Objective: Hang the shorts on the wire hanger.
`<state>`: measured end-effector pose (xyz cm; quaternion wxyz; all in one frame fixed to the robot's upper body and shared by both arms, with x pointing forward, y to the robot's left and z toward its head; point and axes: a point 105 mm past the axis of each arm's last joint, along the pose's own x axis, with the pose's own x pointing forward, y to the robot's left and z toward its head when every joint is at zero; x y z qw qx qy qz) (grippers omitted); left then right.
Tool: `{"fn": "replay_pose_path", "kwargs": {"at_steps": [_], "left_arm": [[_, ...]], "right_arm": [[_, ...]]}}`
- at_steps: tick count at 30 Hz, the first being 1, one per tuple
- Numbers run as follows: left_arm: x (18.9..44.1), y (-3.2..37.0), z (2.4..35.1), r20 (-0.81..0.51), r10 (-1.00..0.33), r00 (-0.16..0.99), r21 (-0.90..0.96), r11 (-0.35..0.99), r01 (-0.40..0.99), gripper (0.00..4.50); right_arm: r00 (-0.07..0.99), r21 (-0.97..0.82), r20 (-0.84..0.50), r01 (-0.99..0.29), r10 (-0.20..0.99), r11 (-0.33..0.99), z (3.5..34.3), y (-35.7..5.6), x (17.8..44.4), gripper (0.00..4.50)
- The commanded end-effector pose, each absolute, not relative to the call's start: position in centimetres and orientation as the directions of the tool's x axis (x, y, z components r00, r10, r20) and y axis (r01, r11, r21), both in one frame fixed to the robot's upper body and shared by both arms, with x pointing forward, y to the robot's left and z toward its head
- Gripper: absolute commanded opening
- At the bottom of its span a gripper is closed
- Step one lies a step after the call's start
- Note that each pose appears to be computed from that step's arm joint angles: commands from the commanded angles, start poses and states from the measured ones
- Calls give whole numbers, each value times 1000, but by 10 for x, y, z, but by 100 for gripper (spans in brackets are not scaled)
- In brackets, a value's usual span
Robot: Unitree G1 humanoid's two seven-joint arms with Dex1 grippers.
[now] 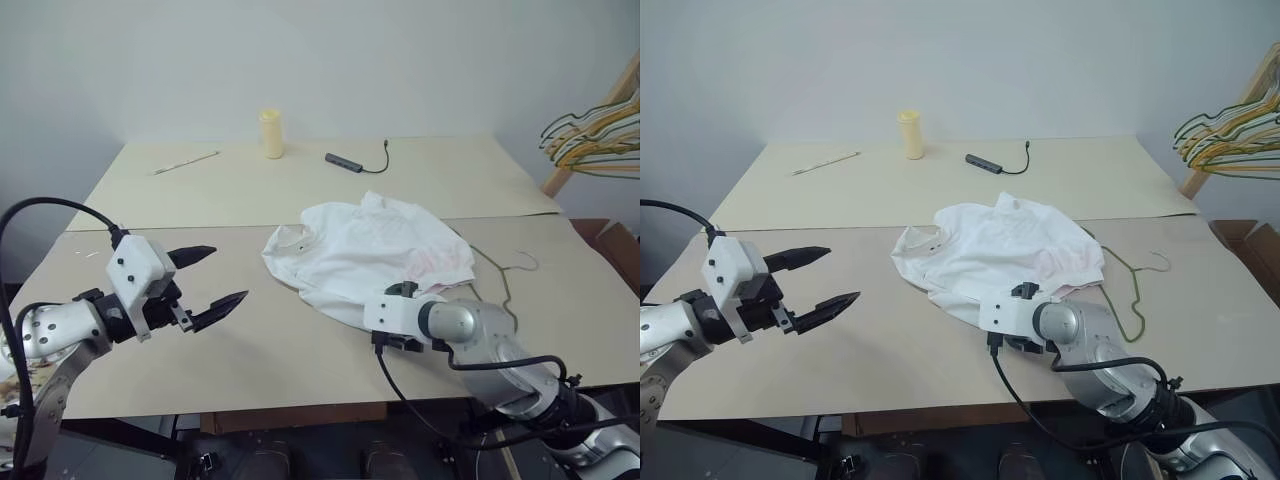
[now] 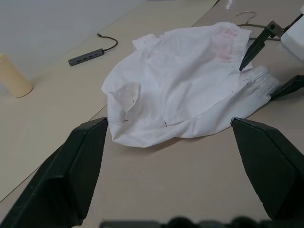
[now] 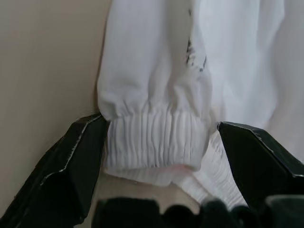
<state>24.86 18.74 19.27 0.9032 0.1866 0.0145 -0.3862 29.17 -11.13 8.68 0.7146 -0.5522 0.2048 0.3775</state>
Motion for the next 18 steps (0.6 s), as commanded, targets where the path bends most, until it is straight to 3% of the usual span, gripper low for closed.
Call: {"fn": "replay_pose_path", "kwargs": {"at_steps": [1, 9, 13, 18], "left_arm": [[247, 182, 200, -144, -701, 699, 359, 621, 696, 450], [246, 181, 197, -141, -694, 706, 354, 631, 690, 450], [248, 179, 192, -158, -694, 702, 358, 623, 696, 450], [258, 177, 172, -251, -695, 674, 434, 542, 720, 450]], "right_arm": [[651, -672, -688, -739, 321, 57, 92, -105, 293, 283], [658, -690, -683, -724, 317, 18, 91, -112, 295, 2], [654, -717, -657, -696, 375, -42, 101, -124, 294, 2], [543, -661, -711, -733, 448, -160, 111, -147, 277, 2]]}}
